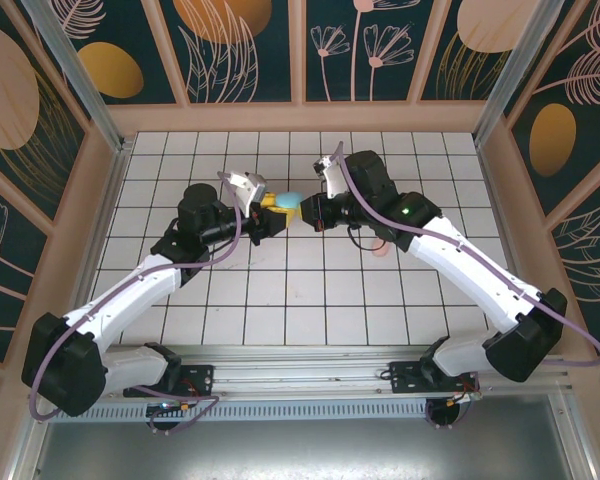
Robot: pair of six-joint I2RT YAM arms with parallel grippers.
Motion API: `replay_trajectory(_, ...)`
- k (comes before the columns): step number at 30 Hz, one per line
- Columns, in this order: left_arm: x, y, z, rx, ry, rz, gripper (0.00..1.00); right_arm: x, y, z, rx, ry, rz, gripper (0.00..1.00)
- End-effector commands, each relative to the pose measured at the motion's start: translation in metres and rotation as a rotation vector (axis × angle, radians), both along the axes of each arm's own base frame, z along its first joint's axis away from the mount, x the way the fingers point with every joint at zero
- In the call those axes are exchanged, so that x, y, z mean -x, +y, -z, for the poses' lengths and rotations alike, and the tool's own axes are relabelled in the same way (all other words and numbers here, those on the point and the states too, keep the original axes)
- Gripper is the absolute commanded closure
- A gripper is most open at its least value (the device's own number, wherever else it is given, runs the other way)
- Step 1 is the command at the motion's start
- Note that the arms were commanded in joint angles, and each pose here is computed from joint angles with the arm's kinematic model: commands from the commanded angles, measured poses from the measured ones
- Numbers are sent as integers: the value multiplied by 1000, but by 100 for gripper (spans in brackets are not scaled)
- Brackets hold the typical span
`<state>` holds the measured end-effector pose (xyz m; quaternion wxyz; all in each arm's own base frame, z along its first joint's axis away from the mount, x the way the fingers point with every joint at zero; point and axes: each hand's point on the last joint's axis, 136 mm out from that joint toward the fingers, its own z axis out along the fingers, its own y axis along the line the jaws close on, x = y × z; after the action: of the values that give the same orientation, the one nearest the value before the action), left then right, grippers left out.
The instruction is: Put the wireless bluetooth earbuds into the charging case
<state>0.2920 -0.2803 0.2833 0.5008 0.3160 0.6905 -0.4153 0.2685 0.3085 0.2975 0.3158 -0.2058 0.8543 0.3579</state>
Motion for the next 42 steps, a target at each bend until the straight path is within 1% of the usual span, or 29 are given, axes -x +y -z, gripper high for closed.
replay_trajectory(1,13,-9,11,-20,10,81,100,-16,2,-28,-36,-79,27,100)
replay_trajectory(6,13,-9,20,-29,26,83,100,-20,3,-24,-10,-60,30,100)
replay_trajectory(17,12,-9,23,-36,26,84,100,-25,7,-17,16,-40,18,100)
replay_trajectory(25,17,-9,16,-16,10,97,100,-19,5,-12,-62,12,-24,100)
replay_trajectory(31,26,-9,7,23,-34,134,100,-14,4,-11,-106,32,-38,100)
replay_trajectory(38,34,-7,-5,37,-133,157,96,-4,10,-10,-168,68,-99,100)
replay_trajectory(42,37,-6,-10,30,-176,162,99,-1,11,-8,-179,83,-112,100)
